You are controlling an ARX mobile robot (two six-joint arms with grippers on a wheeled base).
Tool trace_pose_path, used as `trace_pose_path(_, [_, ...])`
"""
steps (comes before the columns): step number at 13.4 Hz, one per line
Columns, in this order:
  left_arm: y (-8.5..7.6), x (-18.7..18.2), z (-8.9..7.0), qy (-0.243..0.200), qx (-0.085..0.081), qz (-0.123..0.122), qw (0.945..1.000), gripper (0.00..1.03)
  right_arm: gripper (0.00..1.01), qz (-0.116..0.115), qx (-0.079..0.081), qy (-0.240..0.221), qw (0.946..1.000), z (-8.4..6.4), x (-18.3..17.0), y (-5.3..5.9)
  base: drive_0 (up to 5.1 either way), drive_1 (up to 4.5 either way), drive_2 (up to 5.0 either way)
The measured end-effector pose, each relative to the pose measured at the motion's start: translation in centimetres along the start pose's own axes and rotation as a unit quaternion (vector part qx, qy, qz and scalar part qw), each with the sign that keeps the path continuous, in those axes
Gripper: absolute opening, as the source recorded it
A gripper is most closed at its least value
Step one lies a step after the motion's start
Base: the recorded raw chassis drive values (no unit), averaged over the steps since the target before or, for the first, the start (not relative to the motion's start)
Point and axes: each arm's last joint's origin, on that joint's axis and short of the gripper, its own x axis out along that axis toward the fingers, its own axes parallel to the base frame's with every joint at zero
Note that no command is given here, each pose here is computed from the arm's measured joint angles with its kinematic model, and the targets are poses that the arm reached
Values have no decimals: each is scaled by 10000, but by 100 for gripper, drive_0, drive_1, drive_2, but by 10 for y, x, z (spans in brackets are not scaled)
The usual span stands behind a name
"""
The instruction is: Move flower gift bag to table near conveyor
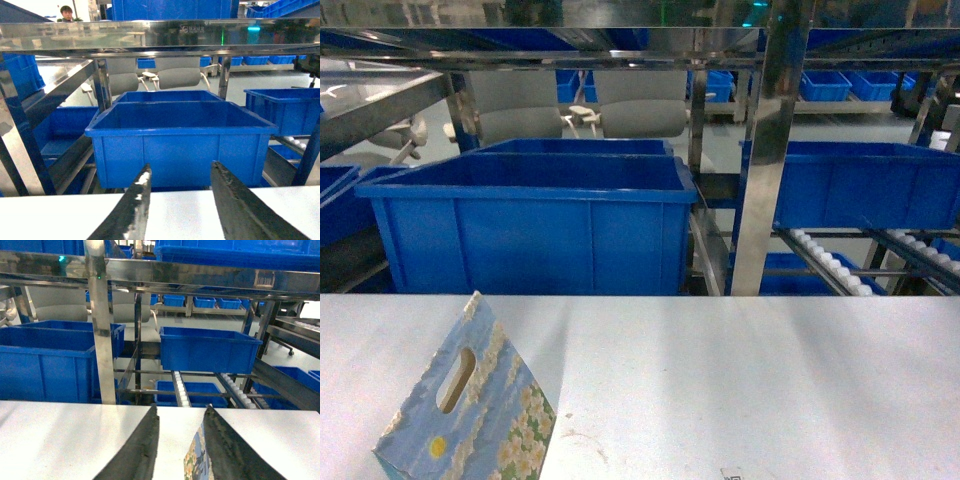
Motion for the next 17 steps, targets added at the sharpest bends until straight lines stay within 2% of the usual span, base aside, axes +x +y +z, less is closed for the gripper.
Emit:
trace_pose_path(1, [6, -6, -6, 75, -27, -77, 9999, 24, 21, 1, 8, -44, 10000, -1, 0, 0, 0, 0, 0])
trace_pose_path(2, [12, -12, -10, 115, -45, 77, 9999, 9, 7, -3, 10, -53, 10000, -5, 0, 0, 0, 0, 0])
trace_pose_path(3, [12, -17, -10, 73, -49, 26, 10000, 2, 2, 7, 11, -17, 10000, -9, 0, 0, 0, 0, 0])
trace_pose_path(5, [11, -26, -13, 74, -61, -22, 10000, 2, 2, 4, 13, -19, 10000, -14, 0, 0, 0, 0, 0])
trace_pose_path(6, [11, -29, -18, -82, -61, -20, 9999, 2, 2, 3, 13, -40, 10000, -15, 0, 0, 0, 0, 0])
trace_pose_path(7, [11, -32, -21, 61, -63, -20, 10000, 2, 2, 3, 13, -23, 10000, -17, 0, 0, 0, 0, 0])
trace_pose_path(8, [11, -35, -20, 42, -63, -19, 10000, 2, 2, 3, 13, -38, 10000, -19, 0, 0, 0, 0, 0])
trace_pose_path(9, [11, -39, -18, -17, -65, -17, 10000, 2, 2, 3, 11, -46, 10000, -27, 0, 0, 0, 0, 0])
trace_pose_path(17, [11, -56, -16, -63, -65, -19, 10000, 2, 2, 3, 11, -63, 10000, -27, 0, 0, 0, 0, 0])
